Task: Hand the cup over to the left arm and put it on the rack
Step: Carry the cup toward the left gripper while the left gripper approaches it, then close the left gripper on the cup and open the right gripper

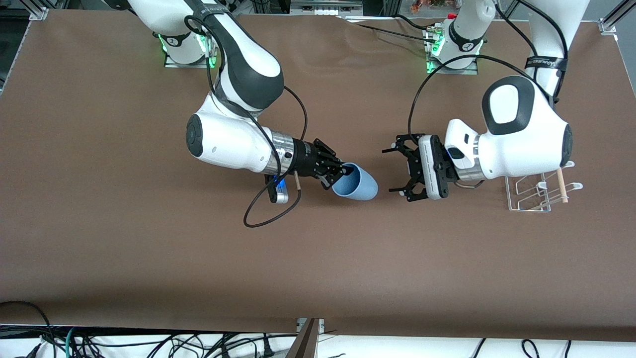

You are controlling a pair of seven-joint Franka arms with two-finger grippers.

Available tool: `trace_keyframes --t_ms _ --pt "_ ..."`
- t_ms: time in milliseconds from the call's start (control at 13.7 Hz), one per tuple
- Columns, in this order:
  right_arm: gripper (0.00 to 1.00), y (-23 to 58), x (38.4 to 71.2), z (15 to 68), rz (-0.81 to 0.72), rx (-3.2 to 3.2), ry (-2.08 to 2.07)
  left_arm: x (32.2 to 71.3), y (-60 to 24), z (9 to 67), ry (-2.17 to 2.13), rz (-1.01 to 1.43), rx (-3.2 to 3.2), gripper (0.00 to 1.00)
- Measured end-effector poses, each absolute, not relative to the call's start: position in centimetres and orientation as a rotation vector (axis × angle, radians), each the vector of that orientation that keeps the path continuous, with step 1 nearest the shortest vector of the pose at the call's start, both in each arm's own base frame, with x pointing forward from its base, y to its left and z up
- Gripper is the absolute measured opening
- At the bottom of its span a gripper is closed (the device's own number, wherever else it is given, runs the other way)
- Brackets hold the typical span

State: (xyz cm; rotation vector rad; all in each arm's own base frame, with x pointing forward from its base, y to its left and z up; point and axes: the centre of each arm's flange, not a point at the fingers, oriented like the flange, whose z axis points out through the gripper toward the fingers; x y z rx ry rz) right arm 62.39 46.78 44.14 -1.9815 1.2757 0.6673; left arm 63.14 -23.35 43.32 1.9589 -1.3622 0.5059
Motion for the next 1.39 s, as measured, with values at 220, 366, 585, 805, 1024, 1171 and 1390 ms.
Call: trace_keyframes --t_ms 220,366,585,805,1024,1171,1390 --pt "0.05 46.9 62.3 44.2 0.669 -1.979 1.277 63.4 -24.8 42.9 -1.411 0.581 1.956 1.0" --pt "0.05 47.2 62.1 44.3 0.674 -1.975 1.282 64.0 -24.7 42.4 -1.407 0.636 1.956 1.0" --pt "0.05 47.7 61.9 45.2 0.677 -1.958 1.288 64.0 -26.0 41.9 -1.371 0.684 1.942 1.0" --pt "0.05 48.3 61.5 45.7 0.68 -1.955 1.287 63.2 -28.3 41.7 -1.372 0.682 1.914 1.0" --pt "0.05 48.4 61.5 45.8 0.69 -1.948 1.296 63.3 -28.2 41.8 -1.406 0.711 1.904 0.81" --pt "0.05 48.3 61.5 45.8 0.69 -1.948 1.296 63.3 -28.2 41.8 -1.408 0.712 1.903 0.81" --pt "0.1 47.9 61.8 46.0 0.675 -1.952 1.288 63.3 -28.2 41.7 -1.406 0.713 1.905 0.79"
